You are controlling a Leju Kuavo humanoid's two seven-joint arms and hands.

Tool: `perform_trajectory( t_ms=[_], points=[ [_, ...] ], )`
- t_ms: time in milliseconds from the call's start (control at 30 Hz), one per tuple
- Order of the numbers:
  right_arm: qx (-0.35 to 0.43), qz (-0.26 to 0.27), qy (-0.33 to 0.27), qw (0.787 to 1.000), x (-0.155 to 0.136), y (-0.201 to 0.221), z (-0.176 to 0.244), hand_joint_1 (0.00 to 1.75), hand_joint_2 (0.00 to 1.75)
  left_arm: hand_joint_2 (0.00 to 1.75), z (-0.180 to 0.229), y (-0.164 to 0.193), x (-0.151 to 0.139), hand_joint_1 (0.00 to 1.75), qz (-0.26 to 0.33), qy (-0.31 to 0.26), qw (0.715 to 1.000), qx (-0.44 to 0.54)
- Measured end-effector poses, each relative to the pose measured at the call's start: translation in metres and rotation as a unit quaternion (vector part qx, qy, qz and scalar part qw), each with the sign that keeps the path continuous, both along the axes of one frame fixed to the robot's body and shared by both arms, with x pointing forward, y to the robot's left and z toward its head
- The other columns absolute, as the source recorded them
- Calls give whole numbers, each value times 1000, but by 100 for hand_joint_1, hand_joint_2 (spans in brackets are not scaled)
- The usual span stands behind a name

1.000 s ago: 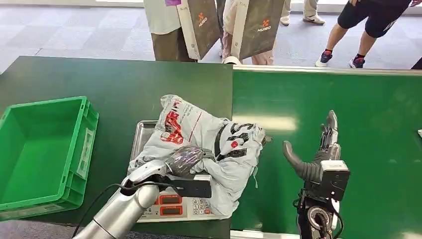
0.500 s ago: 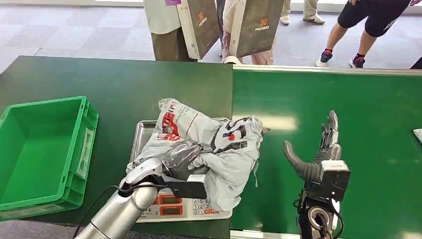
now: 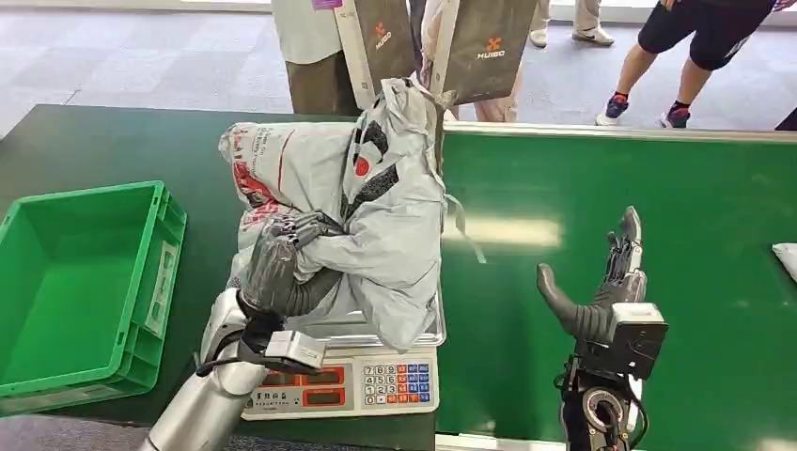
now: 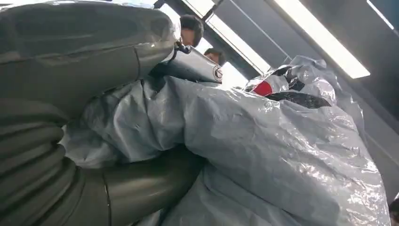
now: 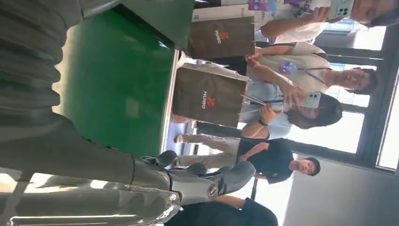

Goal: Moved the parcel from conveyor to table for the left to box.

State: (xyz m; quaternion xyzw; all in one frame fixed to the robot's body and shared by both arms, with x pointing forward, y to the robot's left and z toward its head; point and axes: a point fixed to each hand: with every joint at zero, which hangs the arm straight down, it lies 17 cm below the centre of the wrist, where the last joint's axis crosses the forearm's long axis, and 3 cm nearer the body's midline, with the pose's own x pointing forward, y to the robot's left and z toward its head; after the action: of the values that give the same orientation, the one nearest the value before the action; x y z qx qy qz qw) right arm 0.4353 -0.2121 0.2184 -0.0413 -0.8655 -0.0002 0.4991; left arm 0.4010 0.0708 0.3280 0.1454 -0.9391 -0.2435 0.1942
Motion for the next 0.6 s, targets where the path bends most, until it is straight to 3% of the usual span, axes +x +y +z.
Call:
perform_trajectory(
  t_ms=[133,300,467,600],
  points=[
    [1,0,0,1000,0,0,0,0,175,175,7,8,-4,175,10,-15,1000,-19],
    [6,-8,-6,1000,-2,-3,0,0,175,175,33,55,-14,175,101,-85,987,-90],
    [9,-11,-7,1000,-3,-3,-1,0,175,175,44,76,-8,175,185,-140,972,-36],
    [8,-14,3,1000,-9,-4,-11,0,175,175,44,122,17,175,286,-150,946,9]
  ],
)
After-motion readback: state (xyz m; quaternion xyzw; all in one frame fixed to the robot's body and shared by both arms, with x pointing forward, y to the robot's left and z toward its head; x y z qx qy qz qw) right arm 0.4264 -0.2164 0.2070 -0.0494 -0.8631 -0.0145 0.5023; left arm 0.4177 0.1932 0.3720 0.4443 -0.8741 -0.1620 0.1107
